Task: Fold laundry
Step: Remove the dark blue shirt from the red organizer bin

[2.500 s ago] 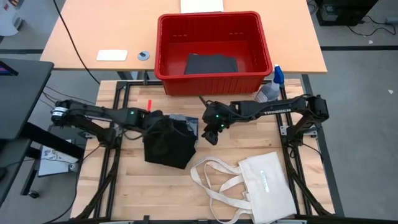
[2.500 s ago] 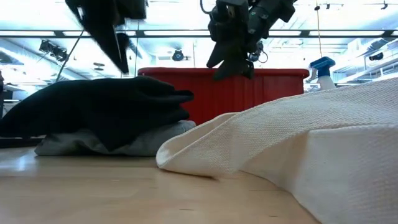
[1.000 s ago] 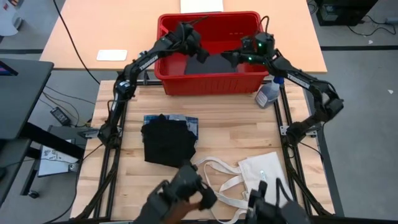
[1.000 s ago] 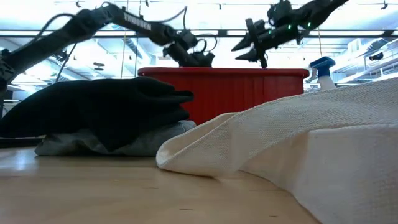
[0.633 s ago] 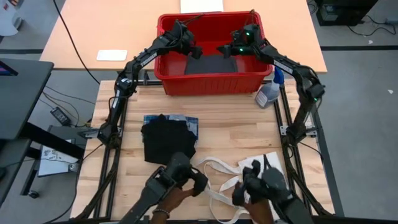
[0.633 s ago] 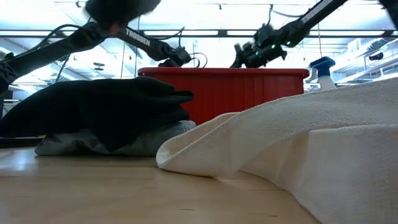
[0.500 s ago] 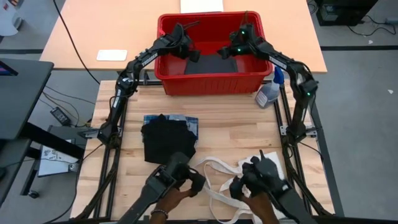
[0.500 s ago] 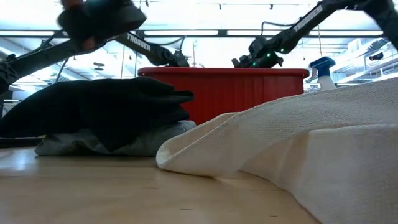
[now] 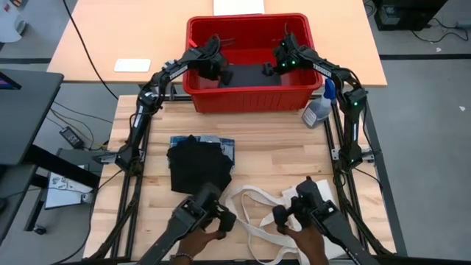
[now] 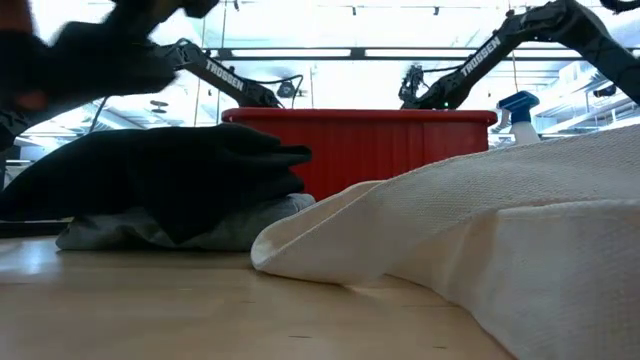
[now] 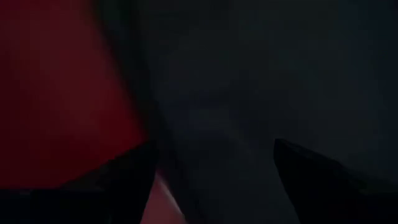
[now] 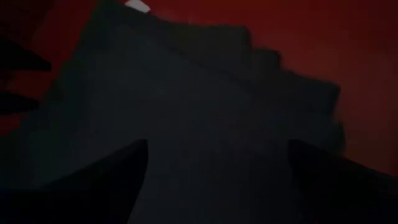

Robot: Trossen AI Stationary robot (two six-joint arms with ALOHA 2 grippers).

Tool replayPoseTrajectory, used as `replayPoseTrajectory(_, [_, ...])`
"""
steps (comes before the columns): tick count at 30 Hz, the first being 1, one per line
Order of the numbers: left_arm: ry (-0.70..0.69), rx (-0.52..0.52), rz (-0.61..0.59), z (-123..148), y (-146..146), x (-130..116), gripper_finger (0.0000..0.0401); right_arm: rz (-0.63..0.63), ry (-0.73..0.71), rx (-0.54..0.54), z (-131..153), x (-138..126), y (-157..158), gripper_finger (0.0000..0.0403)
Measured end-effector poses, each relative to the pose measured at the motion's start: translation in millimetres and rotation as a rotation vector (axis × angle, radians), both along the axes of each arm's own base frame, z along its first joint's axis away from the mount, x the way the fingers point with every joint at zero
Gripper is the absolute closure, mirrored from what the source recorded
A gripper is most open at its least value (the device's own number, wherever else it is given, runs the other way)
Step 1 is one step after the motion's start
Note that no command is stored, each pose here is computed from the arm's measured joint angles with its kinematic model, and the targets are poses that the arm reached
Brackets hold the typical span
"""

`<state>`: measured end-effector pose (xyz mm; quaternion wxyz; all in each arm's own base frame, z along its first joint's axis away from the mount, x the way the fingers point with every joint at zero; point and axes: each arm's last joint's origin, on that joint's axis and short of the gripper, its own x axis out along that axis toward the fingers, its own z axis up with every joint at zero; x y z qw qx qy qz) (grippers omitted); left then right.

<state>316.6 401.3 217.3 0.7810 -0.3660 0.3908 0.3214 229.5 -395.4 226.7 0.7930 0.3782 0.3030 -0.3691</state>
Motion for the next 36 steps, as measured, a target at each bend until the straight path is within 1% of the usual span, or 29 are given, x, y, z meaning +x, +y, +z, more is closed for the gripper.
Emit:
replayPoseTrajectory(2, [-0.005, -0.038, 0.086, 2, 2, -6, 0.0076, -0.02, 0.015, 0.037, 2, -3, 3, 0.0021])
replayPoseTrajectory(4, [-0.014, -0.052, 0.157, 3, 5, -9, 0.0075, -0.034, 0.067, 0.085, -2, -6, 8, 0.0028])
replayPoseTrajectory(6, [-0.014, -0.062, 0.205, 3, 7, -10, 0.0071, -0.036, 0.122, 0.126, -6, -9, 12, 0.003])
replayPoseTrajectory(8, [-0.02, -0.06, 0.229, 4, 8, -11, 0.0064, -0.049, 0.174, 0.138, -8, -11, 14, 0.0031])
replayPoseTrajectory(10, [-0.01, -0.042, 0.241, 4, 9, -11, 0.0058, -0.065, 0.209, 0.138, -9, -13, 15, 0.0031])
replayPoseTrajectory(13, [0.032, -0.012, 0.237, 1, 8, -9, 0.0055, -0.082, 0.22, 0.128, -9, -14, 14, 0.0031])
replayPoseTrajectory(16, [0.05, 0.004, 0.223, -8, 6, -7, 0.0055, -0.085, 0.224, 0.135, -12, -14, 12, 0.0031])
replayPoseTrajectory(17, [0.05, 0.002, 0.22, -12, 6, -7, 0.0055, -0.08, 0.221, 0.144, -15, -14, 11, 0.0031])
replayPoseTrajectory(21, [0.022, -0.021, 0.203, -32, 4, -7, 0.0055, -0.021, 0.223, 0.194, -42, -10, 6, 0.0031])
replayPoseTrajectory(25, [0.002, -0.028, 0.207, -44, 3, -8, 0.0055, 0.009, 0.203, 0.212, -53, -5, 3, 0.0032])
replayPoseTrajectory(28, [-0.027, -0.023, 0.191, -46, 3, -5, 0.0056, 0.029, 0.168, 0.216, -56, -2, 3, 0.0034])
replayPoseTrajectory(30, [-0.037, -0.009, 0.166, -46, 3, -2, 0.0065, 0.042, 0.146, 0.212, -56, 1, 3, 0.004])
replayPoseTrajectory(32, [-0.042, 0.004, 0.132, -46, 2, 1, 0.0087, 0.059, 0.117, 0.204, -55, 3, 3, 0.0055])
replayPoseTrajectory(34, [-0.036, 0.023, 0.093, -47, 0, 4, 0.0124, 0.083, 0.086, 0.195, -54, 5, 2, 0.0078])
replayPoseTrajectory(36, [-0.044, 0.053, 0.042, -46, -2, 8, 0.0173, 0.113, 0.039, 0.195, -54, 7, 1, 0.0108])
